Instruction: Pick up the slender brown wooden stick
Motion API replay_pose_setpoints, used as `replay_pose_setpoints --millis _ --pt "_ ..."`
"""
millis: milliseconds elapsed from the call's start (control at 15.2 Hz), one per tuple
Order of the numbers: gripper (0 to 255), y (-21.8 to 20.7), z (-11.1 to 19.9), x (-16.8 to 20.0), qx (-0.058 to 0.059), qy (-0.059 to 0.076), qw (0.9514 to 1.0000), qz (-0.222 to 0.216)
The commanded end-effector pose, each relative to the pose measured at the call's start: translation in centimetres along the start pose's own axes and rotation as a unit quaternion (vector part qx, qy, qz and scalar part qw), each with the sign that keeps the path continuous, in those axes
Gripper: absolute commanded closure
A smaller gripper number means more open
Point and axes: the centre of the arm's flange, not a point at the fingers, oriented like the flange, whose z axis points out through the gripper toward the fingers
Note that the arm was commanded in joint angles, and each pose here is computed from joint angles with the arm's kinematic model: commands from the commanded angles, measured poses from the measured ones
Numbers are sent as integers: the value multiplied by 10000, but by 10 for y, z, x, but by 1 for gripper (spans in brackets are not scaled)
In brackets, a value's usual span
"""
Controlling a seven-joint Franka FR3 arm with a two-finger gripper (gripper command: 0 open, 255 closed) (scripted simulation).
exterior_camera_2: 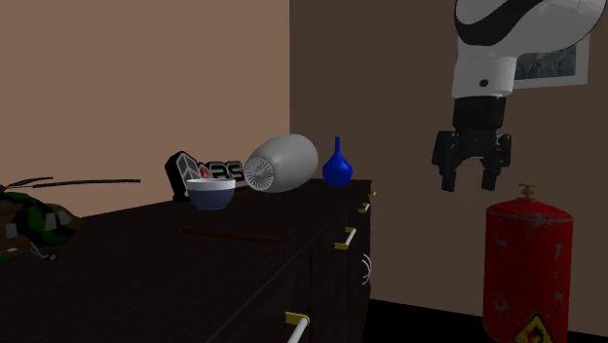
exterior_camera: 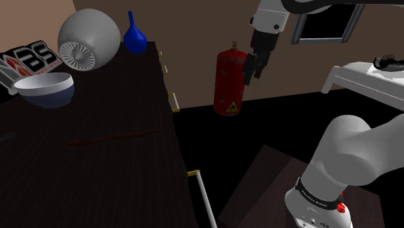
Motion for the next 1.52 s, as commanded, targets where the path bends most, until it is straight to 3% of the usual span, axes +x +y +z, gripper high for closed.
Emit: replay_pose_setpoints --millis 0,330,726,1056,1452 --pt "0 0 0 0 0 0 10000 0" --pt "0 -43 12 50 28 -60 9979 -637" --pt "0 -103 28 101 62 -131 9901 -1399" --pt "0 -158 41 136 89 -190 9790 -2027" --pt "0 -230 56 169 122 -260 9605 -2769"
